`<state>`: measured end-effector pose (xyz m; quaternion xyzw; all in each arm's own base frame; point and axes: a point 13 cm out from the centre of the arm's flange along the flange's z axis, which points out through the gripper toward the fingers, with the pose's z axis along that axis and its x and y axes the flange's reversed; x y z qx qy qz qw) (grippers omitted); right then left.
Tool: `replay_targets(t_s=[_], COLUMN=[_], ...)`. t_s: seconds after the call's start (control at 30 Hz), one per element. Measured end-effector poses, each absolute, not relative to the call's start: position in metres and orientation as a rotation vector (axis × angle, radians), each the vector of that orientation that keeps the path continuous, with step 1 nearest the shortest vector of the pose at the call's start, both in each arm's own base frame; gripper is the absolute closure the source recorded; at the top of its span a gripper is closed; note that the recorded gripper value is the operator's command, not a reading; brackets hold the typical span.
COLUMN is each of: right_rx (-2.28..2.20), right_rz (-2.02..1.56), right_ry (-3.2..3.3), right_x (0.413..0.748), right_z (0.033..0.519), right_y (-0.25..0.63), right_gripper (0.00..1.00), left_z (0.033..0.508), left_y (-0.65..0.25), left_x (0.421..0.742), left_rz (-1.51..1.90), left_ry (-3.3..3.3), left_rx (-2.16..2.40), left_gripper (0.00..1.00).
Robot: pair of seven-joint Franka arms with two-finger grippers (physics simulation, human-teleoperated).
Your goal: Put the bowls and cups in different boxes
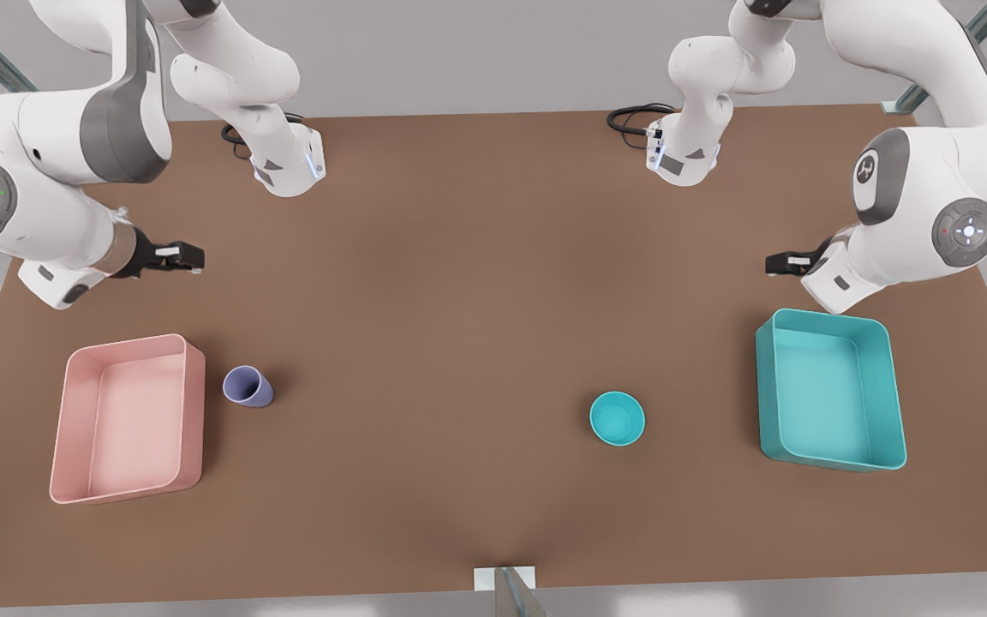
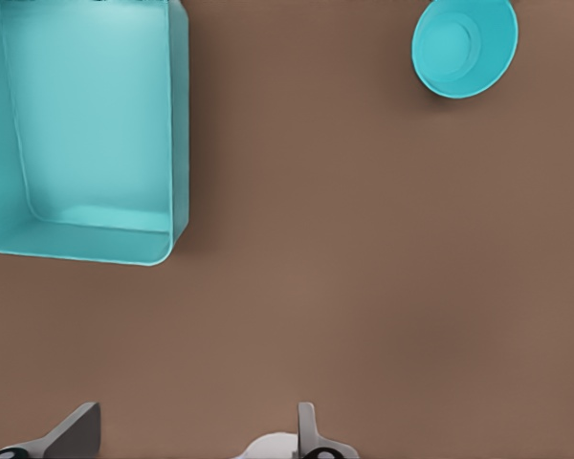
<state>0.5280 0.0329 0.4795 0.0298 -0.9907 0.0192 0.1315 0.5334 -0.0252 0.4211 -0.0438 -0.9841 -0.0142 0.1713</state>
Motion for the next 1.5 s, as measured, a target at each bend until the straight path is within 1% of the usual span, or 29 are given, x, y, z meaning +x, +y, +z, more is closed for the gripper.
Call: replay_targets(t_s=[0.07, 0.1, 0.13, 0.17, 0.23, 0.3, 0.33, 0.37, 0.43, 0.57, 0.67, 0.83, 0.9, 0.93, 0.97, 1.0, 1.03, 1.07, 1.13, 1.33, 1.4, 1.47, 1.5], right_rx=[0.088, 0.091, 0.099, 0.109, 0.113, 0.085, 0.064, 0.047, 0.021, 0.005, 0.007, 0.000, -0.010, -0.017, -0.027, -0.034, -0.038, -0.039, -0.036, -0.028, -0.028, -0.027, -0.026], right_rz=[0.054, 0.055, 0.056, 0.055, 0.047, 0.032, 0.023, 0.016, 0.005, -0.007, -0.008, -0.011, -0.014, -0.016, -0.019, -0.022, -0.024, -0.026, -0.028, -0.034, -0.036, -0.038, -0.039], right_ry=[-2.872, -2.851, -2.818, -2.786, -2.751, -2.733, -2.726, -2.725, -2.732, -2.755, -2.783, -2.829, -2.827, -2.824, -2.820, -2.812, -2.804, -2.795, -2.781, -2.772, -2.769, -2.767, -2.768], right_x=[0.539, 0.550, 0.562, 0.572, 0.587, 0.600, 0.601, 0.601, 0.602, 0.608, 0.614, 0.628, 0.625, 0.622, 0.619, 0.614, 0.608, 0.602, 0.592, 0.587, 0.587, 0.587, 0.588], right_z=[0.468, 0.451, 0.423, 0.392, 0.339, 0.293, 0.274, 0.259, 0.235, 0.197, 0.179, 0.157, 0.149, 0.145, 0.142, 0.139, 0.137, 0.135, 0.130, 0.115, 0.109, 0.104, 0.103], right_y=[0.034, 0.035, 0.038, 0.041, 0.044, 0.033, 0.024, 0.016, 0.004, -0.004, -0.005, -0.012, -0.017, -0.021, -0.025, -0.028, -0.030, -0.030, -0.029, -0.027, -0.027, -0.026, -0.026], right_gripper=[0.00, 0.00, 0.00, 0.00, 0.00, 0.00, 0.00, 0.00, 0.00, 0.00, 0.00, 0.00, 0.00, 0.00, 0.00, 0.00, 0.00, 0.00, 0.00, 0.00, 0.00, 0.00, 0.08], left_z=[0.422, 0.415, 0.398, 0.371, 0.283, 0.185, 0.152, 0.130, 0.113, 0.110, 0.100, 0.074, 0.064, 0.061, 0.059, 0.057, 0.057, 0.058, 0.060, 0.066, 0.104, 0.161, 0.191], left_y=[-0.026, -0.029, -0.039, -0.062, -0.104, -0.128, -0.139, -0.148, -0.158, -0.171, -0.191, -0.197, -0.201, -0.204, -0.206, -0.208, -0.210, -0.211, -0.212, -0.211, -0.207, -0.180, -0.151], left_x=[0.535, 0.537, 0.547, 0.567, 0.600, 0.619, 0.624, 0.630, 0.642, 0.676, 0.685, 0.693, 0.694, 0.694, 0.694, 0.694, 0.695, 0.696, 0.698, 0.699, 0.707, 0.717, 0.722], left_rz=[-0.038, -0.032, -0.030, -0.033, 0.027, 0.099, 0.146, 0.191, 0.252, 0.341, 0.369, 0.377, 0.376, 0.377, 0.378, 0.379, 0.380, 0.382, 0.386, 0.383, 0.392, 0.401, 0.388], left_ry=[-2.801, -2.792, -2.772, -2.753, -2.710, -2.689, -2.699, -2.717, -2.776, -2.913, -2.963, -3.000, -3.006, -3.009, -3.013, -3.016, -3.019, -3.023, -3.028, -3.028, -3.049, -3.075, -3.091], left_rx=[-0.138, -0.146, -0.172, -0.223, -0.278, -0.272, -0.258, -0.238, -0.202, -0.113, -0.080, -0.007, 0.010, 0.015, 0.021, 0.025, 0.030, 0.037, 0.051, 0.090, 0.094, 0.134, 0.176], left_gripper=[0.00, 0.00, 0.00, 0.00, 0.00, 0.00, 0.00, 0.00, 0.00, 0.00, 0.00, 0.00, 0.00, 0.02, 0.09, 0.26, 0.47, 0.64, 0.79, 0.79, 0.79, 0.79, 0.79])
